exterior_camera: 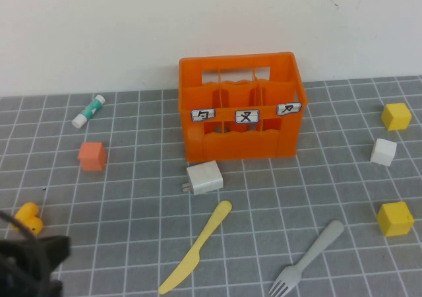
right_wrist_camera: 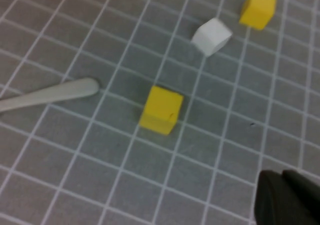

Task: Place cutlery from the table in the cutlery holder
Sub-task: Pick up the knife

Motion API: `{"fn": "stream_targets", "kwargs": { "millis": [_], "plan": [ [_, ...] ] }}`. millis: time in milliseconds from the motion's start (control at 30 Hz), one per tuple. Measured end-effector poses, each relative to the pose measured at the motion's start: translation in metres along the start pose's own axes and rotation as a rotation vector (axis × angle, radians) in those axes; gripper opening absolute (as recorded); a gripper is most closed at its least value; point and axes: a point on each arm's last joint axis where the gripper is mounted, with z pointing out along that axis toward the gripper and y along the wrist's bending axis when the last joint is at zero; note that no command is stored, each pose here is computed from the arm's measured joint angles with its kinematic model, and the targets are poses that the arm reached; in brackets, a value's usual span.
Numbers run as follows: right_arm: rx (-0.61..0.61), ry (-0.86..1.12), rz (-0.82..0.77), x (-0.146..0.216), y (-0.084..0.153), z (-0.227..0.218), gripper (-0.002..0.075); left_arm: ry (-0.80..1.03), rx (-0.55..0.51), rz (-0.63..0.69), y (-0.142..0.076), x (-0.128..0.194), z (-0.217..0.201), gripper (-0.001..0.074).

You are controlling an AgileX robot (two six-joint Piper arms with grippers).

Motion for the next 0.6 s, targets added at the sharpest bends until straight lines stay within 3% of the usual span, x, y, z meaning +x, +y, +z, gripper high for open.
{"fn": "stream_targets", "kwargs": {
  "millis": [100,433,533,600],
  "plan": [
    [-0.053,0.033,-0.003,-0.002,0.001,0.011,-0.0003,0.053,0.1,0.015,-0.003,-0.008,0.014,-0.0001],
    [-0.17,-0.005,-0.101,0.003,0.013,0.026,-0.0003,0.211,0.265,-0.066,-0.002,-0.066,0.062,-0.0001],
    [-0.204,-0.016,-0.114,0.013,0.02,0.035,-0.0003,0.249,0.315,-0.042,-0.012,-0.08,0.078,-0.0001],
    [-0.22,-0.019,-0.115,0.021,0.024,0.042,-0.0003,0.279,0.368,0.004,-0.029,-0.086,0.086,-0.0001]
  ]
}}
